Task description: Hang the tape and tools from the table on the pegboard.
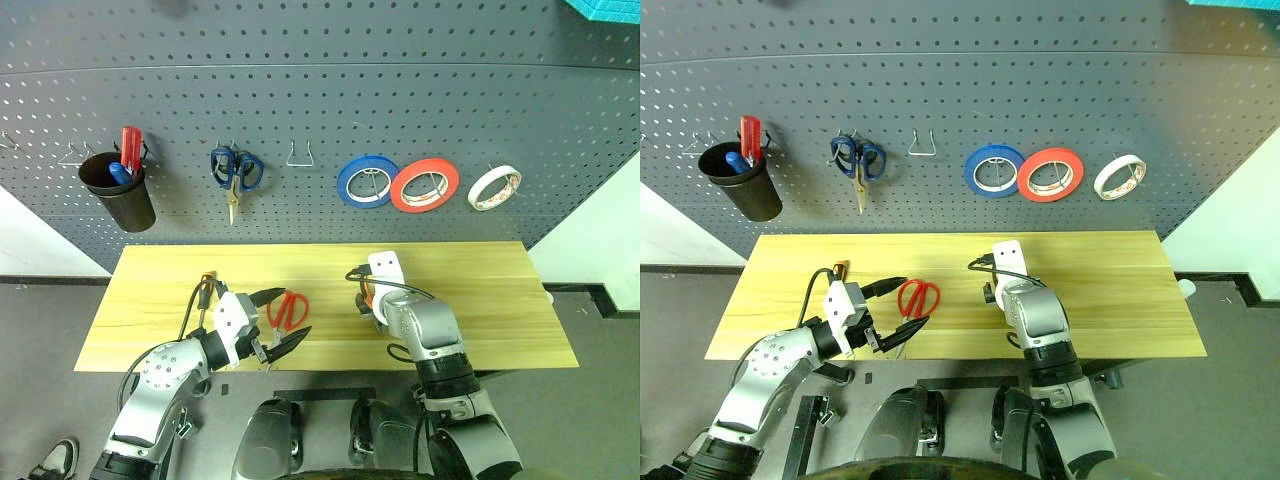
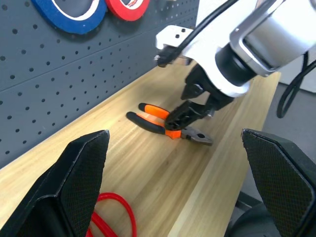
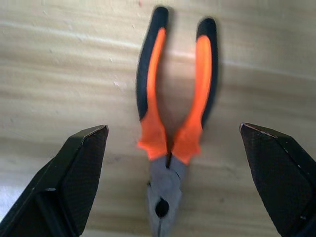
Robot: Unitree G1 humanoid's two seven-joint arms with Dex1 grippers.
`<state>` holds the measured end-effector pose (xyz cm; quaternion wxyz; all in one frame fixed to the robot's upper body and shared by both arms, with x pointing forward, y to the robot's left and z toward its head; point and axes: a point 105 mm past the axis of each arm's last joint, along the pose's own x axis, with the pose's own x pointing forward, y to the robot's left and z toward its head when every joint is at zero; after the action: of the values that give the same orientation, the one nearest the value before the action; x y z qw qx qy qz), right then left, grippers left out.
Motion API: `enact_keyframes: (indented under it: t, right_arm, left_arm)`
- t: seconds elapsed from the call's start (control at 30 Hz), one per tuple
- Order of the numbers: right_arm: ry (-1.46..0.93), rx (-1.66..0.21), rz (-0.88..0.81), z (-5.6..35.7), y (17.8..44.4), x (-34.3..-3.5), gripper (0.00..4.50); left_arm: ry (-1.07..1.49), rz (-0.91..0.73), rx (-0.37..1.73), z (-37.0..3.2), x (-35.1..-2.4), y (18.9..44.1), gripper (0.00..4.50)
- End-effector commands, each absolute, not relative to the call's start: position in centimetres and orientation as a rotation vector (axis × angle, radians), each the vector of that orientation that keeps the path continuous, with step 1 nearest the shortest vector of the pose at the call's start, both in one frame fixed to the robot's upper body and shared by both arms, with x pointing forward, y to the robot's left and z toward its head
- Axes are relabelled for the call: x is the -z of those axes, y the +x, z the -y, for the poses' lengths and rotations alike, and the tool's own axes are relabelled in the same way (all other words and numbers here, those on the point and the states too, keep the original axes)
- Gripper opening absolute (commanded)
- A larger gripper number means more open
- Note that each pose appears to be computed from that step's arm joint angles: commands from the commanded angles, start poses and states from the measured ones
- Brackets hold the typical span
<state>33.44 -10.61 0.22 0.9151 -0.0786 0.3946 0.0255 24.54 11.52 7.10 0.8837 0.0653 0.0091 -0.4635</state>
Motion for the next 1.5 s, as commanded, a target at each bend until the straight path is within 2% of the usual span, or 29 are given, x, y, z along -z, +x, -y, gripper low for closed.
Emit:
enact_keyframes:
  t: [0.03,0.93,1.03,1.2,1.5]
  right_arm:
    - [-0.163,-0.047,-0.774,10.5,34.3,-0.9,4.46]
    - [-0.164,-0.047,-0.795,9.8,35.1,0.9,4.46]
    - [-0.161,-0.048,-0.794,9.8,35.1,0.9,3.89]
    - [-0.159,-0.05,-0.785,9.7,35.2,0.8,2.34]
    - [-0.177,-0.071,-0.721,9.8,35.8,0.1,2.26]
  left_arm:
    - [0.143,0.018,0.971,-11.2,-8.1,24.4,4.5]
    - [0.14,0.015,0.962,-11.4,-8.8,23.7,4.5]
    - [0.14,0.014,0.959,-11.5,-8.8,23.6,4.5]
    - [0.14,0.017,0.957,-11.5,-9.0,23.8,4.5]
    - [0.135,0.028,0.954,-11.4,-9.2,24.1,4.5]
